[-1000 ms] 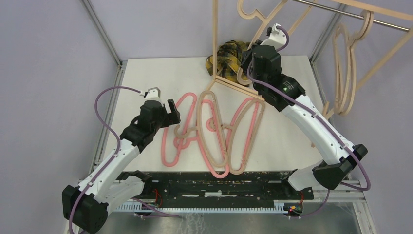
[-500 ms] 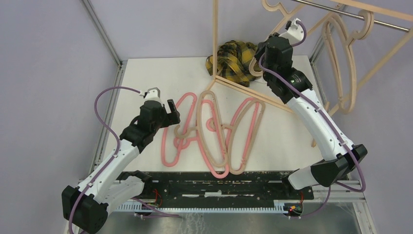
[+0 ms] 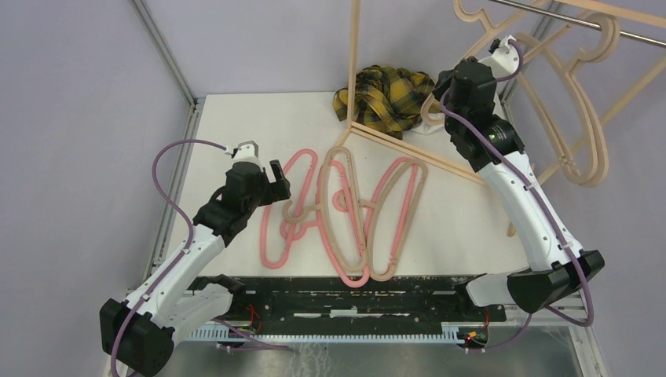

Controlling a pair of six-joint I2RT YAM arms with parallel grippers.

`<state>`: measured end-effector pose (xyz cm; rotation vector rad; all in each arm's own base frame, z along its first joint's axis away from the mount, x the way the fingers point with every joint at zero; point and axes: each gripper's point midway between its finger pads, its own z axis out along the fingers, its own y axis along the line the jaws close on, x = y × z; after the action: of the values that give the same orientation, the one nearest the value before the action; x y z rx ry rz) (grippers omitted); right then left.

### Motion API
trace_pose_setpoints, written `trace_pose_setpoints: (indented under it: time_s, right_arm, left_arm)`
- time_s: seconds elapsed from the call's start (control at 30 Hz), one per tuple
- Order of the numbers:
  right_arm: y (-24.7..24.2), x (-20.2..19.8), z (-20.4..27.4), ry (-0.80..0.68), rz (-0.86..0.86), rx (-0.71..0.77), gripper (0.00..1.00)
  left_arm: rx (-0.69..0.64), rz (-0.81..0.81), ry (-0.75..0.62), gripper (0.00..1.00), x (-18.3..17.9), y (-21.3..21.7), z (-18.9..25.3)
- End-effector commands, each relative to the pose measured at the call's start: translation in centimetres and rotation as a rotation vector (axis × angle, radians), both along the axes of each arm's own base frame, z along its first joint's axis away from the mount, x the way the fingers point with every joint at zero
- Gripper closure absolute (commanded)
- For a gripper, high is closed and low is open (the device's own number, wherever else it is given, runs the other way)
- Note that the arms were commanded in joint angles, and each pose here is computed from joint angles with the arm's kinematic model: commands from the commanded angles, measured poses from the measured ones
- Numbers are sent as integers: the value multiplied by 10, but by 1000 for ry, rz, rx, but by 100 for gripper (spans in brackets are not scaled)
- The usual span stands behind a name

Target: Organize the hangers

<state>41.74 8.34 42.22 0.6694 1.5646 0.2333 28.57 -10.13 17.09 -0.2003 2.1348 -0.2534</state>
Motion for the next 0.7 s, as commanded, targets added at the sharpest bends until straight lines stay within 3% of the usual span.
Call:
trace_pose_setpoints:
  time_s: [0.0,0.07,0.2,0.33,0.43,0.67]
  right_arm:
    - [-23,-18,16,-38,-62,37,92]
    - [-24,-21,14,-30,-57,34,82]
    - [-23,-25,13,-11,-34,17,40]
    - [-13,-29,16,0,43,-13,17]
    - [-4,-36,18,5,114,-23,9]
    - [-16,-73,35,-22,145,-59,5]
  left_arm:
    - [-9,0,-28,1,4,-1,9]
    - [-11,1,-29,1,4,-1,9]
    - [-12,1,-27,1,3,0,7]
    - [-17,0,-27,1,3,-1,8]
    - [-16,1,-26,1,3,-1,8]
    - [-10,-2,-24,1,3,-1,7]
